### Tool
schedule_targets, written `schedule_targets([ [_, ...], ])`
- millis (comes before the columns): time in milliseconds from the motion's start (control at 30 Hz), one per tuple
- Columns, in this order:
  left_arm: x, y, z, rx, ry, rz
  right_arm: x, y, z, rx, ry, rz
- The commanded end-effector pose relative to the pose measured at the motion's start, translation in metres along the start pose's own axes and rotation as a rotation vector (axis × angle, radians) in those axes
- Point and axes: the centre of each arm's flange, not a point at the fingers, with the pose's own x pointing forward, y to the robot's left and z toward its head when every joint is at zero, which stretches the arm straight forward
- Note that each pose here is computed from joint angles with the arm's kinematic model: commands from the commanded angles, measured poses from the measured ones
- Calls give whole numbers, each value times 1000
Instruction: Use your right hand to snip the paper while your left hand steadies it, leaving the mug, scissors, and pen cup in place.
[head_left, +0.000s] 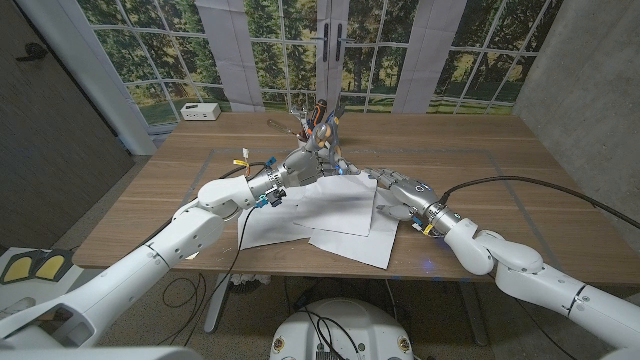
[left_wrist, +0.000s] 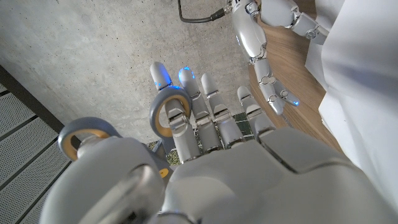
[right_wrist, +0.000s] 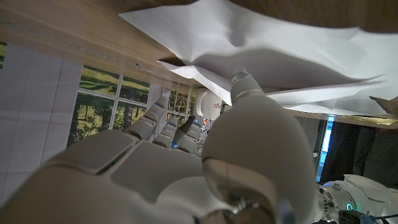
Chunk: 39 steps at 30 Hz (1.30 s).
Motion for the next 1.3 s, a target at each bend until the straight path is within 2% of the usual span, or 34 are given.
schedule_targets([
  [33, 1, 1, 0, 3, -4, -1, -1, 4, 2, 39, 8, -54],
  [233, 1, -1, 1, 4, -2, 2, -1, 11, 3, 64, -6, -77],
  [600, -1, -6, 2, 6, -6, 6, -2, 22, 4, 88, -12, -72],
  [767, -4, -7, 2, 7, -7, 10, -4, 28, 5, 96, -19, -107],
  [833, -4, -8, 2, 5, -9, 9, -2, 29, 6, 106, -7, -70],
  [933, -5, -8, 2, 7, -12, 10, -1, 29, 7, 135, -1, -51],
  [1167, -7, -9, 2, 7, -16, 12, 0, 34, 9, 174, -6, -82],
  [1300, -7, -9, 2, 7, -16, 10, 3, 36, 9, 202, 4, -52],
])
